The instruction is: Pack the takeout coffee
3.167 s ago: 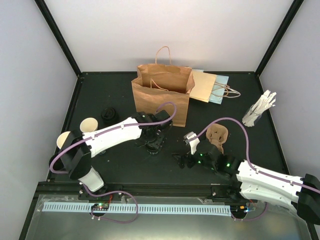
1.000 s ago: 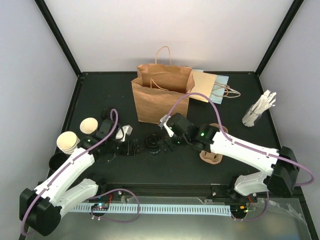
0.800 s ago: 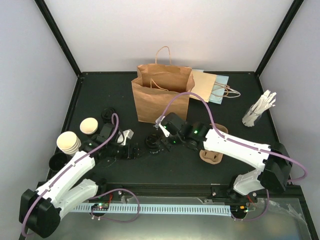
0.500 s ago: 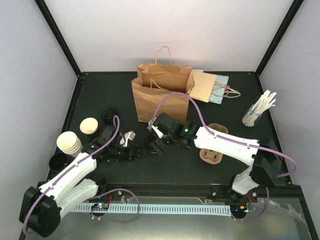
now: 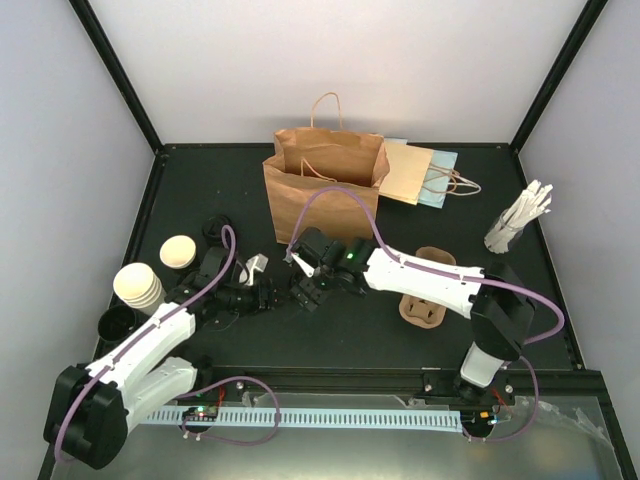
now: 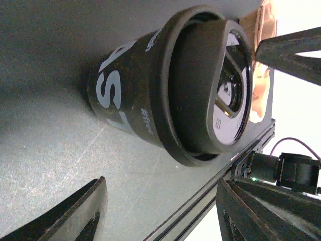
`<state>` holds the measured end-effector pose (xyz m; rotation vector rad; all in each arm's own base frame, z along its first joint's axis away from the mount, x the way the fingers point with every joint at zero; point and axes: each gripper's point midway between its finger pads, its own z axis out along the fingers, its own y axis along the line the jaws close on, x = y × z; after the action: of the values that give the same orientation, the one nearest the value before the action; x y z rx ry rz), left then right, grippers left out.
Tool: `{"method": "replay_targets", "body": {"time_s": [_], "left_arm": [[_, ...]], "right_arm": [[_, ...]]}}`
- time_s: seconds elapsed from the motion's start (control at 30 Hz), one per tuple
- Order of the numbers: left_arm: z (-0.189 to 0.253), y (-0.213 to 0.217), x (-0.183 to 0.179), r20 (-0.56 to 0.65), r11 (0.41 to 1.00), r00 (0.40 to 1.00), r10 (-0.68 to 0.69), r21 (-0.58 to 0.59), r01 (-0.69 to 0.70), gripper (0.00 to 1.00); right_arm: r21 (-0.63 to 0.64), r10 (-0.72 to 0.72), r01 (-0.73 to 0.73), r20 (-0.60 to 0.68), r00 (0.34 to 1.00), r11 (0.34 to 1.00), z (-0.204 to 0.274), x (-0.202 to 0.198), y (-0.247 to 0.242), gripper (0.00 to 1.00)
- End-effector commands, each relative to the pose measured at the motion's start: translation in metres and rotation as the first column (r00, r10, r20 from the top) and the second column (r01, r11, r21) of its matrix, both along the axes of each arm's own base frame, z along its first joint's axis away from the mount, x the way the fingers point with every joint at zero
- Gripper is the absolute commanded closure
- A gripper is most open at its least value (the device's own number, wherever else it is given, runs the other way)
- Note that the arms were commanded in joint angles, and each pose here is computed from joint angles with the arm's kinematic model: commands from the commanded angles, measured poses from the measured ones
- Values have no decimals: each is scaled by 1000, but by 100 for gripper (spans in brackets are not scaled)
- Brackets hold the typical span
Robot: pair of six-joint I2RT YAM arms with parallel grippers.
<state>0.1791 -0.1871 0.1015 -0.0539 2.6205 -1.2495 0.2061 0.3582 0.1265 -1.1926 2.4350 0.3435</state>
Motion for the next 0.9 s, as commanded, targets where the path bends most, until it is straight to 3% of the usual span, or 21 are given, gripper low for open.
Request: {"method": "replay_targets", "body": {"time_s": [0.0,0.7,0.87], "left_arm": [[7,-4,9,17,998,1000,6,-58,-5,40],[-1,-9,18,-15,995,1000,11,-96,-12,48],[-4,-10,18,-26,995,1000,9,-101,-12,50]], "right_arm": [[10,3,-3,20,1000,1000,8,6,6,10],[-19,73,-73,-46,996,997,-6,8,13,15],[-21,81,-82,-54,995,996,-8,7,14,22]]}}
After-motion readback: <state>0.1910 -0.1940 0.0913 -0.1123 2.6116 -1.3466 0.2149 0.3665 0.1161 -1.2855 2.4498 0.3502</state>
